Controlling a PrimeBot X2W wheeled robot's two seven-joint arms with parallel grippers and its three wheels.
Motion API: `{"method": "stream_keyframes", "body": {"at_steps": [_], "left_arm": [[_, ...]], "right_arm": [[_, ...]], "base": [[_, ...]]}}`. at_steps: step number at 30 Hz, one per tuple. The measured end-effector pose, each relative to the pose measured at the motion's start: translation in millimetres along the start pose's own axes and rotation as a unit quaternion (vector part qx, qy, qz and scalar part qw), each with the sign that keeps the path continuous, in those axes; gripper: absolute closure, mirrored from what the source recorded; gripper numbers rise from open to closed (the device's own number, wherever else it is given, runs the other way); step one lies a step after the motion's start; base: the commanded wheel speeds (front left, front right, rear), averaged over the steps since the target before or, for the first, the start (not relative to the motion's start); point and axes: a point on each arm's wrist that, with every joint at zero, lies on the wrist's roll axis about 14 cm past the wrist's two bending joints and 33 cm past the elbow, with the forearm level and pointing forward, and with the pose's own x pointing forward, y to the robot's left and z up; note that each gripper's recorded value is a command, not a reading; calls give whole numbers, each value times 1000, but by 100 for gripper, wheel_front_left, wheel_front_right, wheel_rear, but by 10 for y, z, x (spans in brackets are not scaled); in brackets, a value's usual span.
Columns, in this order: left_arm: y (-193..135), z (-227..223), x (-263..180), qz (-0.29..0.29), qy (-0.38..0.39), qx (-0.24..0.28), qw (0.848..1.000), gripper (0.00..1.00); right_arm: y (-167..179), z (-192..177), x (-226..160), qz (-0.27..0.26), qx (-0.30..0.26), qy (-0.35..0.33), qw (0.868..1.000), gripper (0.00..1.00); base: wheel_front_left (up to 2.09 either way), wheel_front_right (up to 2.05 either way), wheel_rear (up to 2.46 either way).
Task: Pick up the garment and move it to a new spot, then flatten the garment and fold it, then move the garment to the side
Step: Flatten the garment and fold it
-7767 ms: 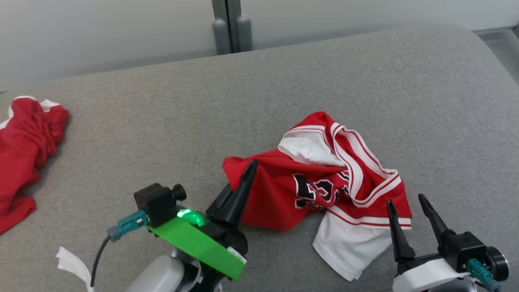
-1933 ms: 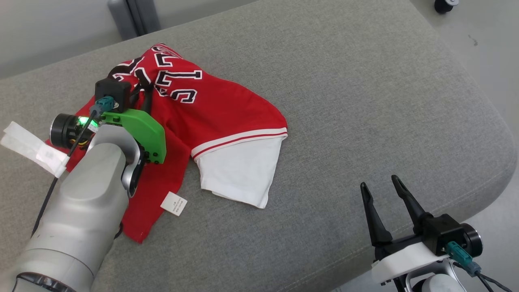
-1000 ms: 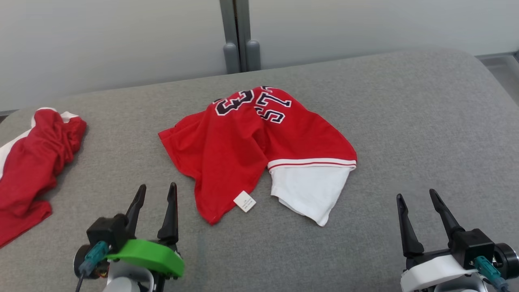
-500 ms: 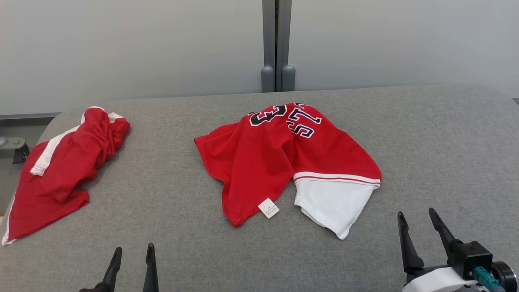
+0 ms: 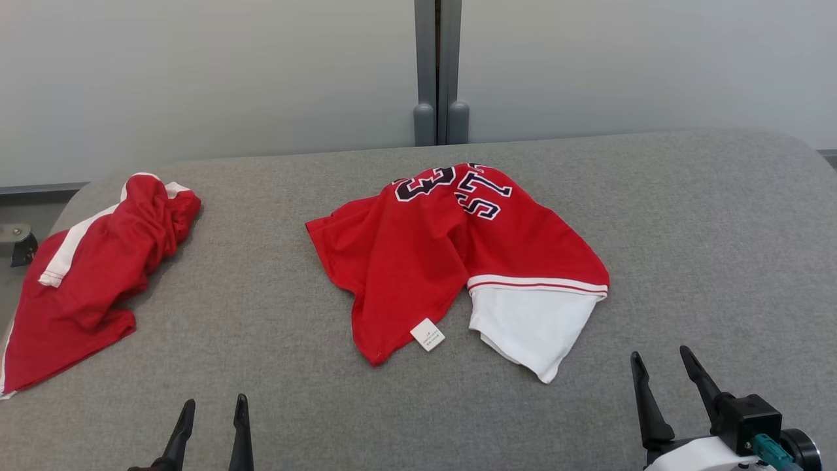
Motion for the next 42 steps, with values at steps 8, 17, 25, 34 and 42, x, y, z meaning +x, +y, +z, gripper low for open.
{"method": "stream_keyframes", "body": {"at_steps": [8, 17, 25, 34, 42], "left_arm": [[-179, -17, 117, -32, 4, 12, 999, 0], [-914, -303, 573, -155, 111, 55, 980, 0], [-1130, -807, 750, -205, 255, 107, 939, 0], [-1229, -1024, 872, -232, 289, 113, 922, 0], [-1137, -1174, 885, -225, 312, 119, 915, 7]], "right_arm": [[-13, -28, 11, -4, 13, 4, 1000, 0], [391, -215, 475, 67, -17, 93, 993, 0], [703, -693, 621, 125, -60, 246, 959, 0], [704, -974, 595, 131, -67, 311, 939, 0], [664, -1021, 581, 126, -71, 323, 935, 0]], "base": [[0, 0, 0], [0, 0, 0], [0, 0, 0], [0, 0, 0], [0, 0, 0]]}}
